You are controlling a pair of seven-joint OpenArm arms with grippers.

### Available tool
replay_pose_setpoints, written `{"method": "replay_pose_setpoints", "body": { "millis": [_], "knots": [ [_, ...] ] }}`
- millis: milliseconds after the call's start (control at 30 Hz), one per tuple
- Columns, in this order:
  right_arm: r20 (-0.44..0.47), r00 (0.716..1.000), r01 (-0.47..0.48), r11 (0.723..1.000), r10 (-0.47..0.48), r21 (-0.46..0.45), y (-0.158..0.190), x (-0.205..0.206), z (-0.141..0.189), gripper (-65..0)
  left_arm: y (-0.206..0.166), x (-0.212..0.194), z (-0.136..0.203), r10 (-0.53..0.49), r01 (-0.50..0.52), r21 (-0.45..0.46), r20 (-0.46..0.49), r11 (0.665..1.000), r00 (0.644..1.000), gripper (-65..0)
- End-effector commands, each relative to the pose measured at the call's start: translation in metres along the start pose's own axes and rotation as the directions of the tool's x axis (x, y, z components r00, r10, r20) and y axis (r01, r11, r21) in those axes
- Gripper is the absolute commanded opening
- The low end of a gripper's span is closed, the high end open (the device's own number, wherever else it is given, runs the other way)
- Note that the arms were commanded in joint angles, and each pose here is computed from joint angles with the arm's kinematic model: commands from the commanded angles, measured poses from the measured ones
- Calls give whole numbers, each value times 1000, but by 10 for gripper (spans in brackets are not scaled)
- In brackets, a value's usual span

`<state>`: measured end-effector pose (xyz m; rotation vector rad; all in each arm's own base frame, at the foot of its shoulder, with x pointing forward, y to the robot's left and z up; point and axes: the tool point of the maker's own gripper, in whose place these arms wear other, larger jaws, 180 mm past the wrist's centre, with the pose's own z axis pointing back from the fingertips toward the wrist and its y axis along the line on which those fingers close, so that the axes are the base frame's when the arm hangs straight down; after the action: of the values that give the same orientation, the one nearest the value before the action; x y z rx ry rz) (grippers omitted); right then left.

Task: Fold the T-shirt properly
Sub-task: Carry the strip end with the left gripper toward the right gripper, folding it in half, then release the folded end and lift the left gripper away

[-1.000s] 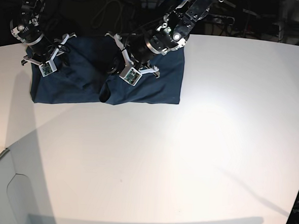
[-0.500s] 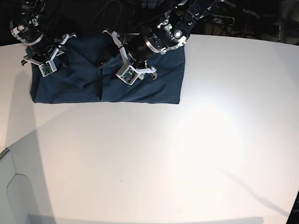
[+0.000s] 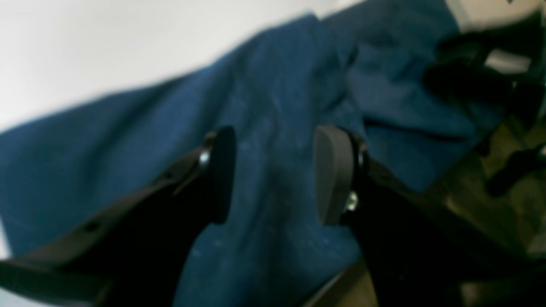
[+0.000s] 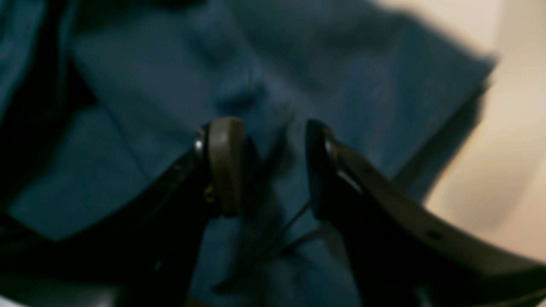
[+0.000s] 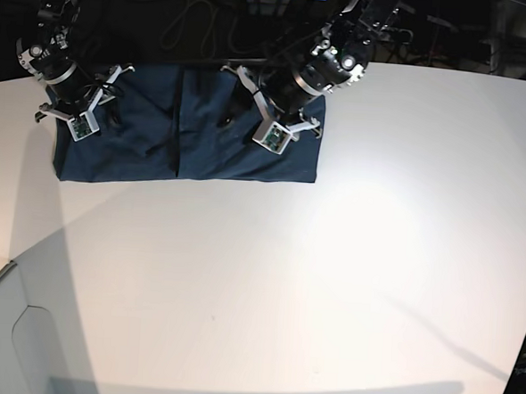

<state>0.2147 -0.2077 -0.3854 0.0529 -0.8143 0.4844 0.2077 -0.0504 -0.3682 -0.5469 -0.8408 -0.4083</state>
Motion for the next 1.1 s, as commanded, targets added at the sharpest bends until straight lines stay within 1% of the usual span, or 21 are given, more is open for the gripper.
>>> {"method": "replay_pose_setpoints", "body": {
  "millis": [0,33,100,200,267,367,467,600,667,733,800,867,967,1067],
  "knots": [
    [57,998,-21,1000,22,-14,-6,16,8,-377,-7,7,-2,0,1,-23,27,1000,1000,-368],
    [69,997,-19,999,22,-38,-11,20,13,-350,-13,3,-4,-4,5,-39,16,999,1000,-368],
    [81,997,10,997,-3,-82,-20,20,20,-276,-22,-7,-9,-9,8,-65,-11,998,1000,-368],
    [79,996,48,992,-38,-120,-30,15,24,-173,-30,-8,-12,-23,22,-89,-17,996,1000,-368],
    [66,996,73,990,-65,-125,-34,6,21,-122,-31,-10,-13,-26,23,-92,-21,996,999,-368],
    [49,992,122,984,-116,-129,-41,-7,13,-83,-28,-7,-12,-29,28,-86,-12,996,1000,-368],
    [40,983,184,971,-180,-151,-54,-21,7,-76,-26,4,-7,-36,37,-79,15,996,999,-368],
    [9,977,214,964,-215,-158,-65,-38,3,-75,2,17,8,-49,50,-8,51,999,997,-368],
    [-13,973,226,962,-231,-153,-66,-48,2,-75,20,26,18,-41,37,46,78,998,996,-368],
    [-28,969,237,960,-244,-149,-66,-56,0,-75,45,36,33,-30,16,119,114,993,993,-368],
    [-38,966,247,958,-255,-145,-64,-61,-1,-76,70,45,48,-17,-12,197,147,980,989,-368],
    [-47,963,258,956,-267,-141,-63,-66,-2,-79,99,49,62,-13,-35,280,168,959,986,-368],
    [-64,956,275,953,-285,-129,-58,-73,-6,-83,136,54,82,26,-102,360,209,927,978,-368],
    [-90,957,268,961,-274,-74,-42,-75,-17,-141,170,47,100,107,-206,409,251,889,962,-368]
  ]
}}
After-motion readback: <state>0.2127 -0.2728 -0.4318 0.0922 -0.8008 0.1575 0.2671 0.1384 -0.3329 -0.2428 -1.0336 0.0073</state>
